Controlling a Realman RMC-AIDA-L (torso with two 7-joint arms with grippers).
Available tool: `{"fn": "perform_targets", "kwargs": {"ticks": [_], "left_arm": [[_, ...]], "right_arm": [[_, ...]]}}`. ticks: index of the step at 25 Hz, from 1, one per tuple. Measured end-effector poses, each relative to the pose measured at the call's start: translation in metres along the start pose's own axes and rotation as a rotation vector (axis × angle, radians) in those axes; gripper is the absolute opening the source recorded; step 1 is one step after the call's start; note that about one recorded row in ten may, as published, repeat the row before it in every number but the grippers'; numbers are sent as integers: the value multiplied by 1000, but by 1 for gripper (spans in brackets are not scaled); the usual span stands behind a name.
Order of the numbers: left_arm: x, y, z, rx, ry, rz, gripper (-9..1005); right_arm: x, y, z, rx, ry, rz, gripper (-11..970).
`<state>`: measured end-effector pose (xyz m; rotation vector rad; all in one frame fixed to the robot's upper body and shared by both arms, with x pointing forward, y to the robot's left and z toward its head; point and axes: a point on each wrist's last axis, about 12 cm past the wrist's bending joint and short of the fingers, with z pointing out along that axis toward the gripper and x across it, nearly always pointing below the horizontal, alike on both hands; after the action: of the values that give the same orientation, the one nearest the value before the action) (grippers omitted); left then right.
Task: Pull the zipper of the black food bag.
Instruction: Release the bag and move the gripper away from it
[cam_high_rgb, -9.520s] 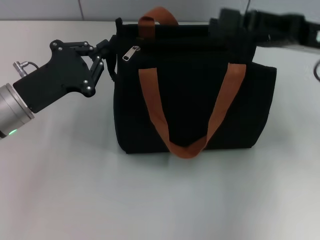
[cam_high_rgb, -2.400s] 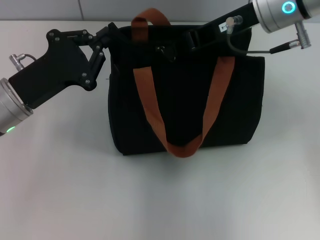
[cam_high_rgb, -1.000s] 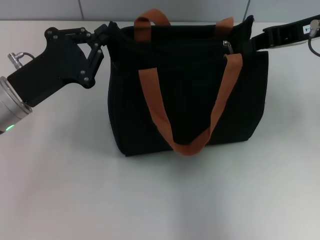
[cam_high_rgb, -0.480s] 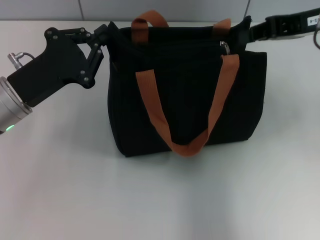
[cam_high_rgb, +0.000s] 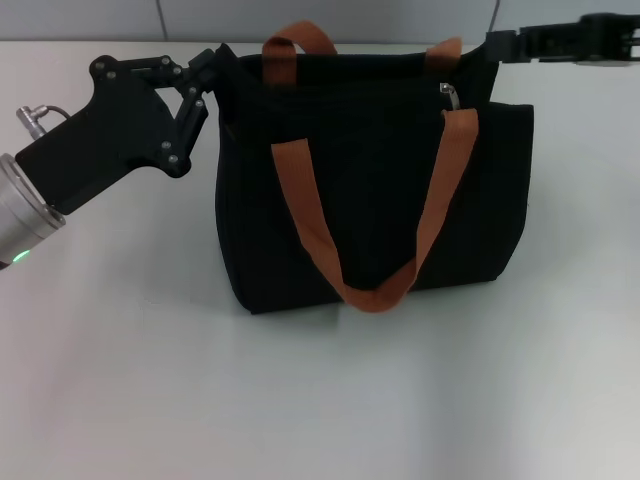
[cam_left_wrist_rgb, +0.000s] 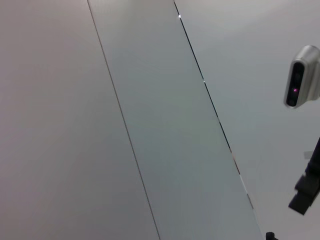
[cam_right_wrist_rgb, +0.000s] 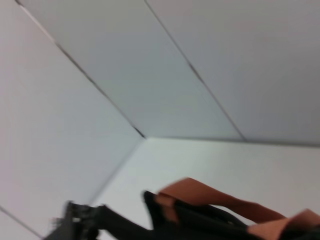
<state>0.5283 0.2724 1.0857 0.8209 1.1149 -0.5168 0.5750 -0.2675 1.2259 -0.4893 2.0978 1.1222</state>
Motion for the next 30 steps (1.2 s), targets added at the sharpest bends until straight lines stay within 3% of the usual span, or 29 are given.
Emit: {"fn": "perform_targets", "kwargs": {"ticks": [1, 2, 4, 5, 6, 8, 11, 15, 16, 20, 21, 30], "left_arm": [[0, 0, 0, 0, 1, -1, 112], [0, 0, 0, 0, 1, -1, 112], [1, -1, 0, 2, 3, -2, 113], [1, -1, -1, 3, 5, -4, 113], [1, -2, -1, 4, 8, -9, 114], [1, -2, -1, 5, 9, -13, 115], [2, -2, -1, 9, 13, -31, 116], [2, -2, -2, 11, 18, -52, 117], [3, -1, -2, 9, 26, -67, 117], [5, 0, -2, 3, 45, -96, 119], [6, 0, -2, 4, 55, -114, 119], [8, -1, -5, 9, 76, -170, 122]], "right_arm": [[10, -4, -5, -83, -51, -29, 326], [10, -4, -5, -83, -51, -29, 372], [36, -12, -14, -246, -162, -127, 465], [36, -12, -14, -246, -162, -127, 511], [55, -17, -21, -333, -244, -212, 557], [64, -17, -25, -368, -285, -274, 633], [103, -22, -38, -426, -399, -458, 748], [128, -25, -40, -419, -401, -541, 775], [143, -27, -38, -412, -349, -578, 782], [163, -27, -31, -406, -268, -624, 796], [177, -28, -25, -395, -226, -652, 796], [198, -30, -19, -361, -214, -678, 796]]}}
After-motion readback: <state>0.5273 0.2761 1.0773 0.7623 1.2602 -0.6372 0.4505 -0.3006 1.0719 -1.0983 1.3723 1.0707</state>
